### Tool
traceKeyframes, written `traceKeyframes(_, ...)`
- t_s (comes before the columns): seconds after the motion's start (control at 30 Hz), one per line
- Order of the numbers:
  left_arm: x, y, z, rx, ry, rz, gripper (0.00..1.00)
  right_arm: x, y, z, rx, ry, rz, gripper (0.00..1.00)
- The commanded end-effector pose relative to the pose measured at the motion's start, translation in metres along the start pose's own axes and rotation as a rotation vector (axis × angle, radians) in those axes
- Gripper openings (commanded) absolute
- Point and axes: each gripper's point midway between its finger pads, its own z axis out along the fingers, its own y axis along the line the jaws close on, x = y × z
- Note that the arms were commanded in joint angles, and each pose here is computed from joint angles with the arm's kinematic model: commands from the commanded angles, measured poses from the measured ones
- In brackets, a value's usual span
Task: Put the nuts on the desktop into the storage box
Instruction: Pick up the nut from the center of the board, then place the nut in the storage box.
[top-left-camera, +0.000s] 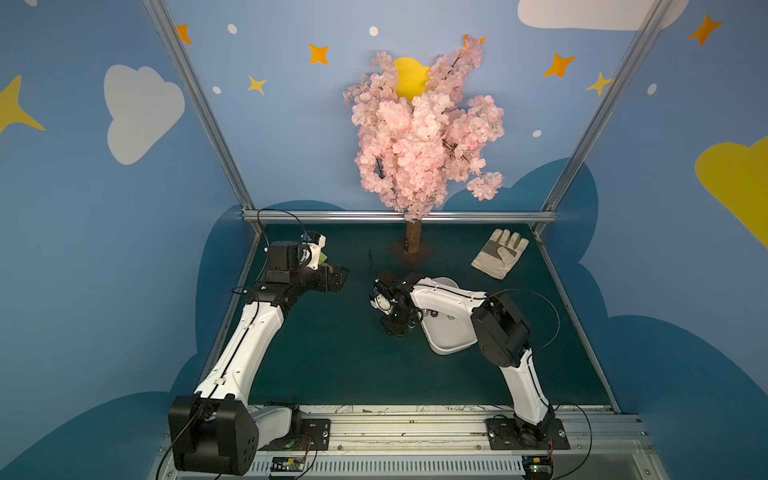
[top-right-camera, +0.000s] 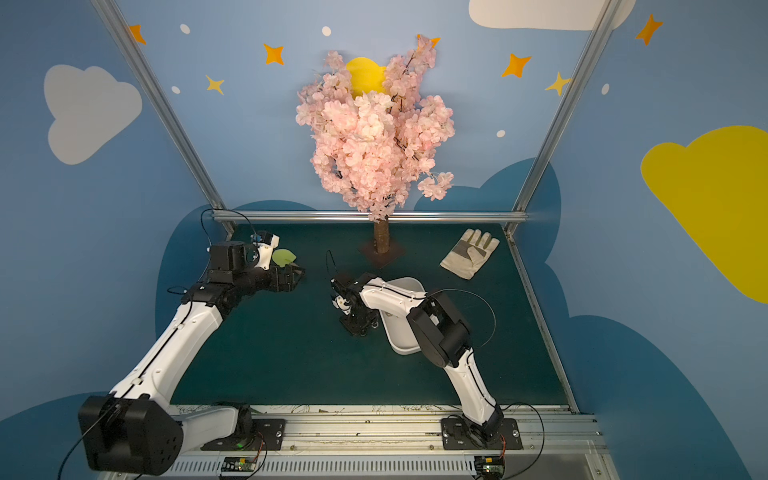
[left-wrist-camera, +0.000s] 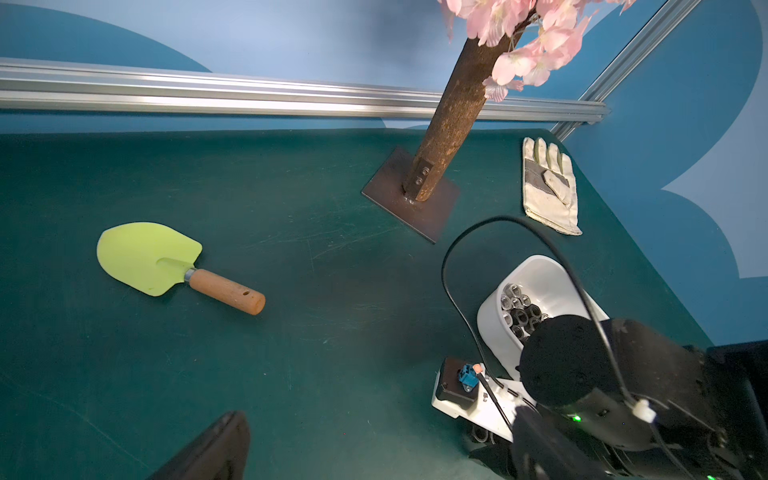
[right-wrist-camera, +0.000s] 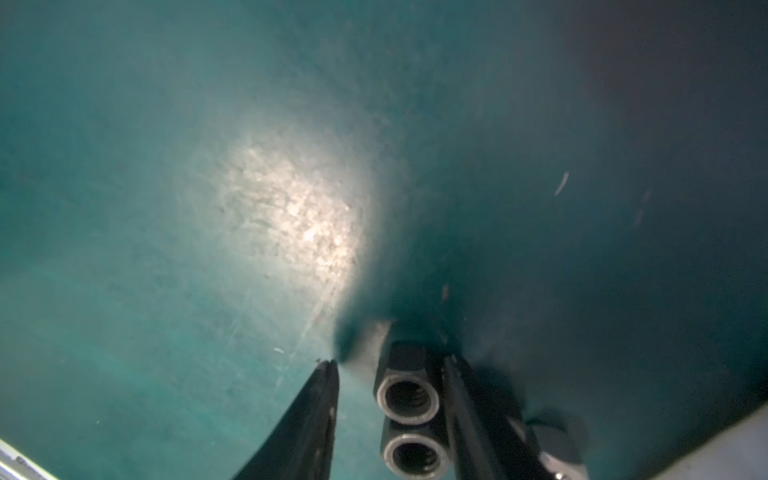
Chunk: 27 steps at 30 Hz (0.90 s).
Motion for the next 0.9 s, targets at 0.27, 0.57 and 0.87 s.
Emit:
traceKeyframes(0.27, -0.005, -0.004, -0.005, 0.013, -0.024, 0.016, 1.0, -0.024, -0.006, -0.07, 0.077, -0.196, 0.008, 0.18)
traceKeyframes(0.57, -0.005, -0.003, -0.006, 0.007, -0.024, 0.02, 1.0, 0.0, -0.083, -0.118, 0.136, -0.35, 0.242, 0.17)
traceKeyframes(0.87, -0.004, -0.003, -0.005, 0.008, -0.021, 0.019, 1.0, 0.086, -0.132, -0.089, 0.157, -0.173, 0.447, 0.17)
